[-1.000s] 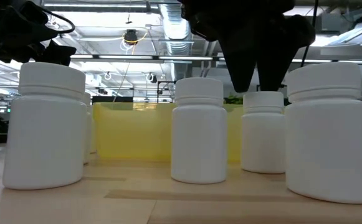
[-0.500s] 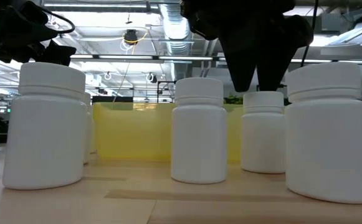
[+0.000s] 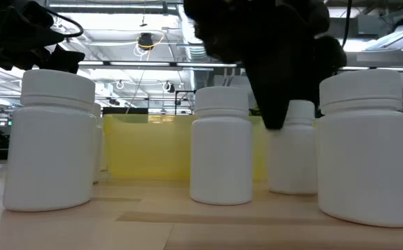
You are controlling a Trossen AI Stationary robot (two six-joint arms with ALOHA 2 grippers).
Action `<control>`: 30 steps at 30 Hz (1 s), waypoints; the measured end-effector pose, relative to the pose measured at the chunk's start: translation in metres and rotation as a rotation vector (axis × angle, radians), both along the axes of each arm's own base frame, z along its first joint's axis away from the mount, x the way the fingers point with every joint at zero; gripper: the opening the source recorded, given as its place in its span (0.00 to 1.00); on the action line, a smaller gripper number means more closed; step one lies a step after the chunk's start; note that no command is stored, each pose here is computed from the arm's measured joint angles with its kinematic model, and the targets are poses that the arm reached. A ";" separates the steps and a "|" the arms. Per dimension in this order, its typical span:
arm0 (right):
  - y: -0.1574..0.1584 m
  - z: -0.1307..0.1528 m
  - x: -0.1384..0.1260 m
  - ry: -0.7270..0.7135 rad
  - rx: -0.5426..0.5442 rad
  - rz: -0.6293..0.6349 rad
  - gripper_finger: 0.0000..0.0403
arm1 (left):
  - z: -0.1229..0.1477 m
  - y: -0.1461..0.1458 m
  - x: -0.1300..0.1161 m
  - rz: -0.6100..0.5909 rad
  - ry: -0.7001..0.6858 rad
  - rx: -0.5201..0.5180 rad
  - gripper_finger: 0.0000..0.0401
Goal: Pick and place pill bottles into a basket
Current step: Put the white pill bottle into the yellow bin
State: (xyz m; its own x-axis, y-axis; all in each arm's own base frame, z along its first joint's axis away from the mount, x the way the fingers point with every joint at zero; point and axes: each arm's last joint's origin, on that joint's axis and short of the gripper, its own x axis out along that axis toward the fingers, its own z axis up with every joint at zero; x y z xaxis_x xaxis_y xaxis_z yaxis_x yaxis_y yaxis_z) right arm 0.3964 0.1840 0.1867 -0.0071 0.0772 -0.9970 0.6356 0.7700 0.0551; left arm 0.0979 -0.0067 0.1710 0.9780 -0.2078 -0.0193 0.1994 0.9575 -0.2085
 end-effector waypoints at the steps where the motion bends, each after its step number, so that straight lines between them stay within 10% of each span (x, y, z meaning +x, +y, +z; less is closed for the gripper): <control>1: 0.001 -0.003 0.002 -0.001 0.016 0.006 0.60 | 0.000 0.000 0.000 -0.001 0.000 0.000 0.48; 30: 0.000 0.000 -0.001 0.046 -0.012 -0.005 0.45 | 0.000 0.000 0.000 -0.005 -0.001 0.000 0.48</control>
State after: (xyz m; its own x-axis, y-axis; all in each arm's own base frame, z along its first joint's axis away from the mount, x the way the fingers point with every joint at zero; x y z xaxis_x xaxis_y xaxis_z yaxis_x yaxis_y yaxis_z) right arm 0.3957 0.1838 0.1869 -0.0529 0.0653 -0.9965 0.6411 0.7673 0.0162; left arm 0.0979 -0.0068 0.1710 0.9770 -0.2123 -0.0182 0.2040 0.9565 -0.2084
